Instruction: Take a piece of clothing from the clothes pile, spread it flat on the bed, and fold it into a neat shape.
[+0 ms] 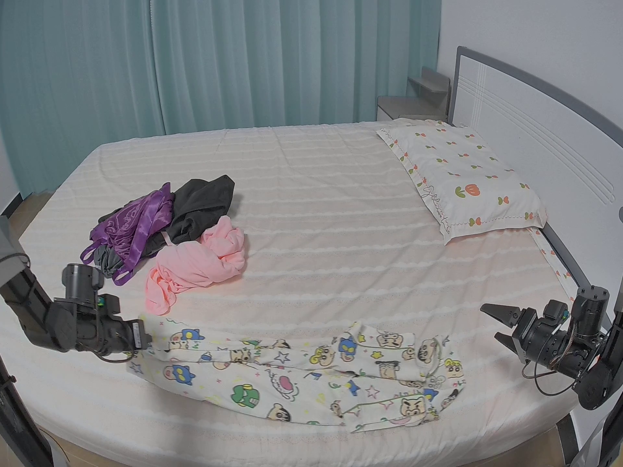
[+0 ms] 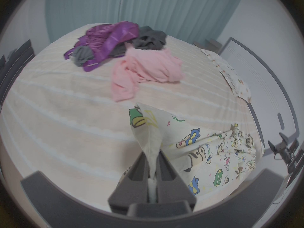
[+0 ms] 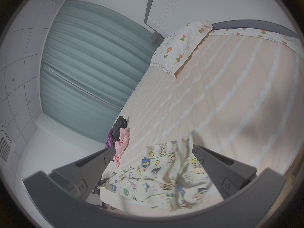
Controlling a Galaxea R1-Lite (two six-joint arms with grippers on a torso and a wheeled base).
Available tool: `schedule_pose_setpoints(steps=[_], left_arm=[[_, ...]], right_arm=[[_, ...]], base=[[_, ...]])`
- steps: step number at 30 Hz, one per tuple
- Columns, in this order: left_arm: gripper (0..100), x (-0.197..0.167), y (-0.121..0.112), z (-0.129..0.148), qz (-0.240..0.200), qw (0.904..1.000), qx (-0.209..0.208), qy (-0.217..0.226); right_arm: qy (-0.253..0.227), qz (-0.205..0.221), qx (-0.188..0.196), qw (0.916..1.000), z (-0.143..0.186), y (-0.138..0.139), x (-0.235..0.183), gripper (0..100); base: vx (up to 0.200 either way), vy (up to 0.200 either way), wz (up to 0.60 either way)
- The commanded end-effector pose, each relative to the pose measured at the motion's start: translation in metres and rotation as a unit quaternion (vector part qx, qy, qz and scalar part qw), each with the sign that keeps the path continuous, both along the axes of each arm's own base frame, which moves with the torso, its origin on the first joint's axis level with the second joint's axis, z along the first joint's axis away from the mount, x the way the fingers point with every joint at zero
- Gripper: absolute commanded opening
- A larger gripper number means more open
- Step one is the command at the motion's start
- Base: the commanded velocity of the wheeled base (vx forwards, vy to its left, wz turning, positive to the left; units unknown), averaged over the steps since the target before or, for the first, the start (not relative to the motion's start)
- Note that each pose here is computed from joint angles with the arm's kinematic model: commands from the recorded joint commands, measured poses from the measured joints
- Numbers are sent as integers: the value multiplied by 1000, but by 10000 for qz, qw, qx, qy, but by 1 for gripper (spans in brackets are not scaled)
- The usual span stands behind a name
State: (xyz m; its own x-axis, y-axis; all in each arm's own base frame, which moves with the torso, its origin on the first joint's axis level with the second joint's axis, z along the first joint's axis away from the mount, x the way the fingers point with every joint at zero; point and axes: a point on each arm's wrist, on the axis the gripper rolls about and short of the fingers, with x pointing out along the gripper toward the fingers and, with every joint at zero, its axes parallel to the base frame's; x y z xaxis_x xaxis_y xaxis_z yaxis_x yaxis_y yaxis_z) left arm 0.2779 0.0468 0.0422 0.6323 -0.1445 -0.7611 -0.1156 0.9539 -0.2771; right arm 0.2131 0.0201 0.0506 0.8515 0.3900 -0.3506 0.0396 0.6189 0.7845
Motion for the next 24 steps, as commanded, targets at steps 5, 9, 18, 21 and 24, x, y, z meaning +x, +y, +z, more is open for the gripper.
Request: schedule_pose_setpoints(steps=[5, 9, 18, 21, 24], left_arm=[[0, -19, 87, 66, 1028, 9939, 33, -401], [0, -20, 101, 87, 1275, 9909, 82, -414], [0, -27, 58, 115, 892, 9959, -27, -132], [0, -22, 18, 120, 774, 9969, -102, -78], [0, -12, -28, 121, 838, 9965, -14, -6]], right_arm=[[8, 0, 0, 10000, 0, 0, -3, 100], [0, 0, 1, 10000, 0, 0, -3, 100], [-7, -7, -2, 10000, 0, 0, -3, 100], [-7, -7, -2, 10000, 0, 0, -3, 100], [-7, -7, -2, 10000, 0, 0, -3, 100]], base=[[0, 0, 0], [0, 0, 0], [0, 0, 0], [0, 0, 0], [0, 0, 0]])
